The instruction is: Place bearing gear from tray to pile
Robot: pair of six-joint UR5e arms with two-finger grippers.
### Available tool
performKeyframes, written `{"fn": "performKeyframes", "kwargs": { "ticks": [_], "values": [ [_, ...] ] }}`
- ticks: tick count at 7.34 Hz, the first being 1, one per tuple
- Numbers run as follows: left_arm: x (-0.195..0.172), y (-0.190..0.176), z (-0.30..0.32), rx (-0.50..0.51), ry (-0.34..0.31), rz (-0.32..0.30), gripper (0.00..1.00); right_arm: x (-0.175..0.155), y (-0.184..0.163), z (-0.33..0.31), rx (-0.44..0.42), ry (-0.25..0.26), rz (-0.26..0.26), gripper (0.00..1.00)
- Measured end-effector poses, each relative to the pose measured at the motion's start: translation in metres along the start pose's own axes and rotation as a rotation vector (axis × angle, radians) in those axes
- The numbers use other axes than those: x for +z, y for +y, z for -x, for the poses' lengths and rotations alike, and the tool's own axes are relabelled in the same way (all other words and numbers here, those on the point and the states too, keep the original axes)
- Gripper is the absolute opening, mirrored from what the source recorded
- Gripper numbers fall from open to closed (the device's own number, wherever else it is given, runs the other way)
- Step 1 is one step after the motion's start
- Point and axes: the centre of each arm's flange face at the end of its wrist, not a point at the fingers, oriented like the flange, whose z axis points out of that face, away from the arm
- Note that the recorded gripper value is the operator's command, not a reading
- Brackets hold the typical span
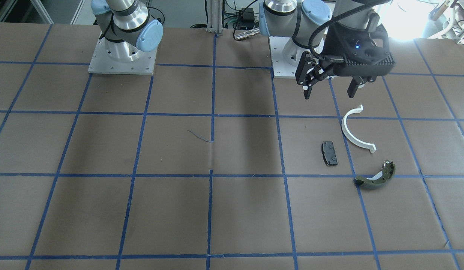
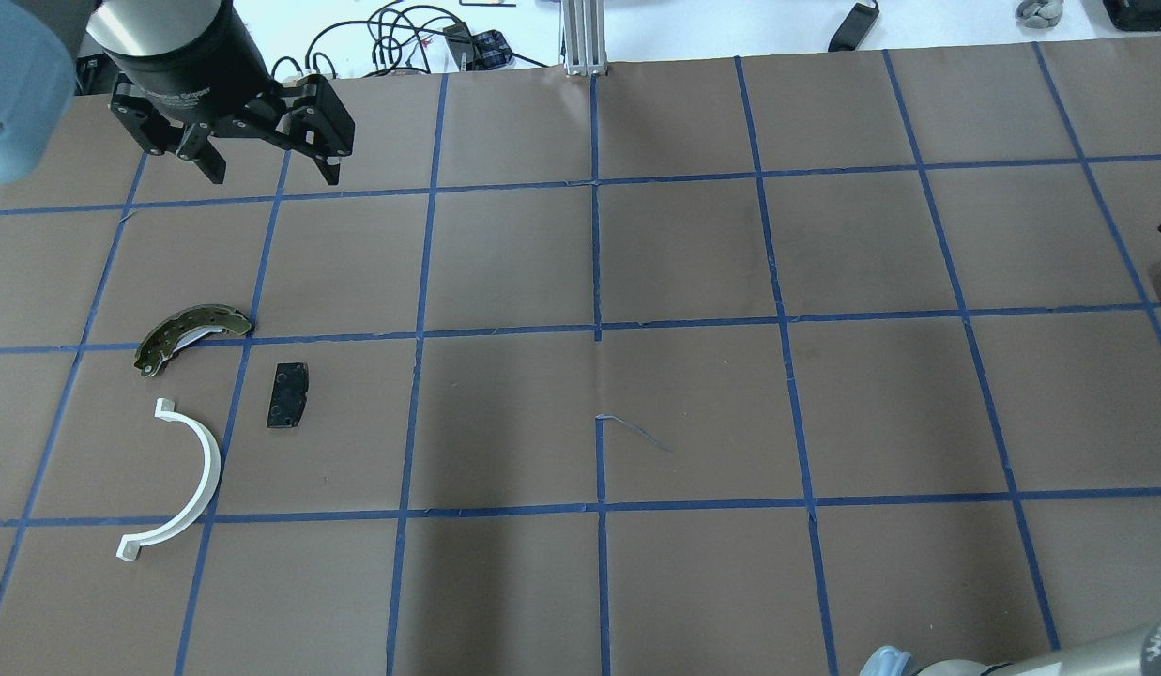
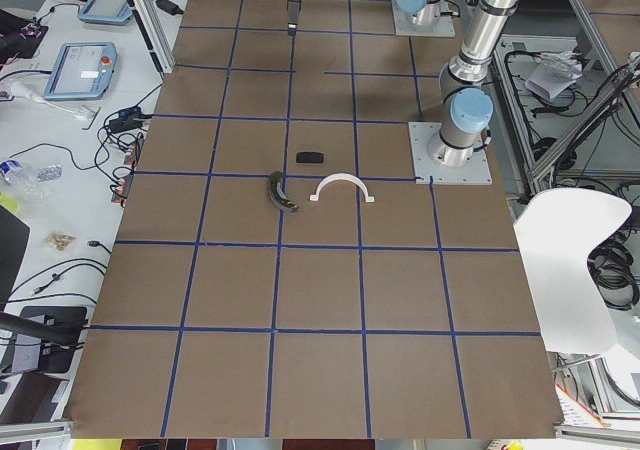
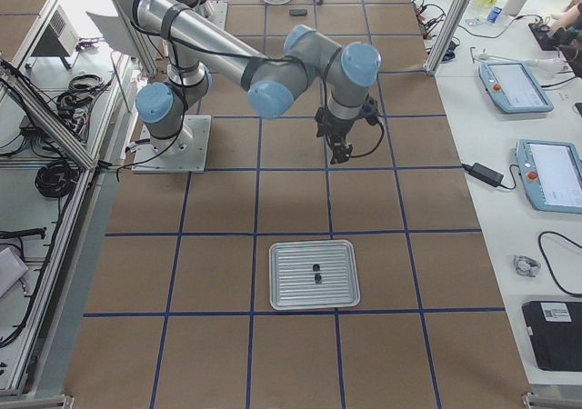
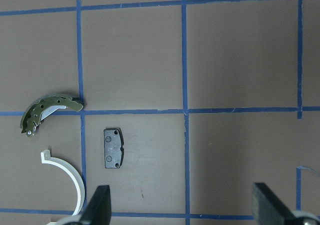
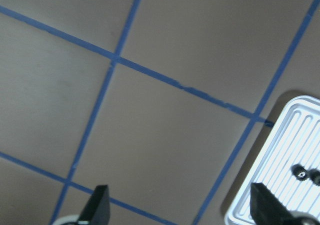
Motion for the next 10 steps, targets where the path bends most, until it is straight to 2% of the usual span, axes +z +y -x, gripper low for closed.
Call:
{"fn": "performKeyframes", "kwargs": {
  "ticks": [1,3,5,6,8,10],
  "values": [
    [0.0,0.0,0.0,0.001,0.001,0.0,1.0,0.037,0.02,-0.046,-0.043,0.028,0.011,1.0],
    [0.0,0.001,0.0,-0.001,0.001,0.0,1.0,0.097,0.056,-0.112,-0.051,0.059,0.005,1.0],
    [0.0,0.001,0.0,-0.001,0.001,0.0,1.0,0.138,0.059,-0.145,-0.165,0.128,0.001,1.0],
    [0.0,0.001,0.0,-0.001,0.001,0.001,1.0,0.155,0.065,-0.156,-0.201,0.136,0.003,1.0],
    [0.0,0.001,0.0,0.001,0.002,0.0,1.0,0.184,0.088,-0.177,-0.194,0.11,-0.004,1.0],
    [0.0,0.0,0.0,0.002,0.003,-0.001,1.0,0.198,0.091,-0.186,-0.204,0.096,-0.025,1.0]
  ]
}}
